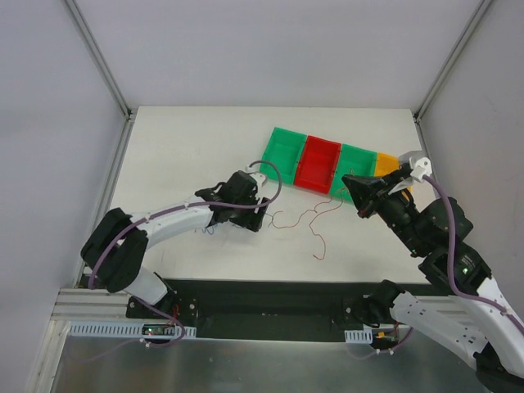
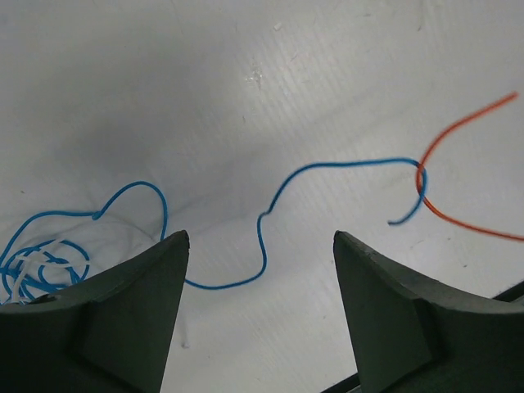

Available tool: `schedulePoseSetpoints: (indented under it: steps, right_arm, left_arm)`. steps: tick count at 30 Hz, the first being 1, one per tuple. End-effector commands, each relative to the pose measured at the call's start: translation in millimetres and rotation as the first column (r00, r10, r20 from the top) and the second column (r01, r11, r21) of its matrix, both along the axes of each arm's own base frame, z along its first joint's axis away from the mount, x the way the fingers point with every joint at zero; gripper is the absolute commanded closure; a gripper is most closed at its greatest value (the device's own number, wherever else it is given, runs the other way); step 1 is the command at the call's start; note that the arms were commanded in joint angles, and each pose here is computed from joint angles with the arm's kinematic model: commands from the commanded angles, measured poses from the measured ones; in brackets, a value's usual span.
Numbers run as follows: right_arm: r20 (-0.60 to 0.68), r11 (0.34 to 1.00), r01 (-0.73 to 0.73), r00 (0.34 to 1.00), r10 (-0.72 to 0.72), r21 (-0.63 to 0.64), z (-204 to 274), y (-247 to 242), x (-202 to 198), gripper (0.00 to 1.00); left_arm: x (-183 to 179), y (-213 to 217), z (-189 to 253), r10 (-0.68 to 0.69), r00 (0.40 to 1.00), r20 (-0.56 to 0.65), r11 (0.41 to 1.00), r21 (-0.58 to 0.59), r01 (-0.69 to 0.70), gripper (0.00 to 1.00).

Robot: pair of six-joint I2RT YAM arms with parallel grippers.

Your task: Untangle the cables

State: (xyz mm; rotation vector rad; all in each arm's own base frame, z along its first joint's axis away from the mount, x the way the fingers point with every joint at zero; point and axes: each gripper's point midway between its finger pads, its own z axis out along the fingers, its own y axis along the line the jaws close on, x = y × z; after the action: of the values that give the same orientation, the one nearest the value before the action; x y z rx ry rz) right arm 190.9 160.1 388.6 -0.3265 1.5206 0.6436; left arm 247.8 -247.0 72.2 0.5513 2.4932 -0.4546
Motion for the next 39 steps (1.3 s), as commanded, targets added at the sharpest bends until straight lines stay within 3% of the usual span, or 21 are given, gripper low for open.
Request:
schedulePoseSetpoints:
  steps: [1, 5, 11, 13, 14, 18, 22, 26, 32, 37, 39]
  right_arm:
    - [0.02, 0.999, 0.017, 1.0, -0.017, 0.038, 8, -2, 2, 0.99]
    - [0.02, 0.999, 0.016, 1.0, -0.017, 0.042, 7, -3, 1, 0.99]
    - [0.028, 0.998, 0.036, 0.999, -0.038, 0.045, 7, -11, -2, 0.99]
    - [0.037, 0.997, 0.056, 0.998, -0.058, 0.049, 8, -17, -3, 0.99]
    - [0.041, 0.996, 0.074, 0.996, -0.077, 0.054, 8, -22, -3, 0.99]
    - [0.059, 0.987, 0.139, 0.988, -0.144, 0.074, 7, -41, -6, 0.99]
    - [0.065, 0.97, 0.227, 0.97, -0.232, 0.087, 2, -62, -5, 0.99]
    - [0.061, 0.959, 0.274, 0.958, -0.279, 0.071, -2, -71, -2, 0.99]
    - [0.041, 0.942, 0.333, 0.941, -0.335, 0.043, -4, -80, 2, 0.99]
    - [0.045, 0.919, 0.393, 0.918, -0.394, 0.023, -2, -93, 4, 0.99]
    - [0.052, 0.904, 0.427, 0.903, -0.427, 0.016, 0, -103, 3, 1.0]
  left_arm:
    - [18, 3, -8, -0.006, 0.999, 0.041, 0.991, 0.135, 0.001, 0.3]
    - [21, 0, -25, -0.013, 1.0, 0.008, 0.984, 0.176, 0.012, 0.36]
    - [24, 11, -39, 0.04, 0.999, 0.005, 0.97, 0.238, -0.041, 0.68]
    - [28, 20, -36, 0.067, 0.997, 0.029, 0.965, 0.251, -0.072, 0.85]
    - [29, 24, -35, 0.073, 0.997, 0.031, 0.965, 0.25, -0.078, 1.0]
    - [31, 47, -32, 0.185, 0.98, -0.071, 0.976, 0.125, -0.176, 1.0]
    - [32, 65, -20, 0.312, 0.939, -0.144, 0.949, 0.009, -0.314, 1.0]
    - [38, 84, -10, 0.404, 0.902, -0.151, 0.91, -0.035, -0.414, 1.0]
    - [42, 85, -4, 0.41, 0.88, -0.239, 0.891, -0.104, -0.443, 1.0]
    - [46, 101, -12, 0.474, 0.847, -0.242, 0.861, -0.075, -0.503, 1.0]
    - [45, 100, -15, 0.48, 0.822, -0.305, 0.84, -0.111, -0.532, 1.0]
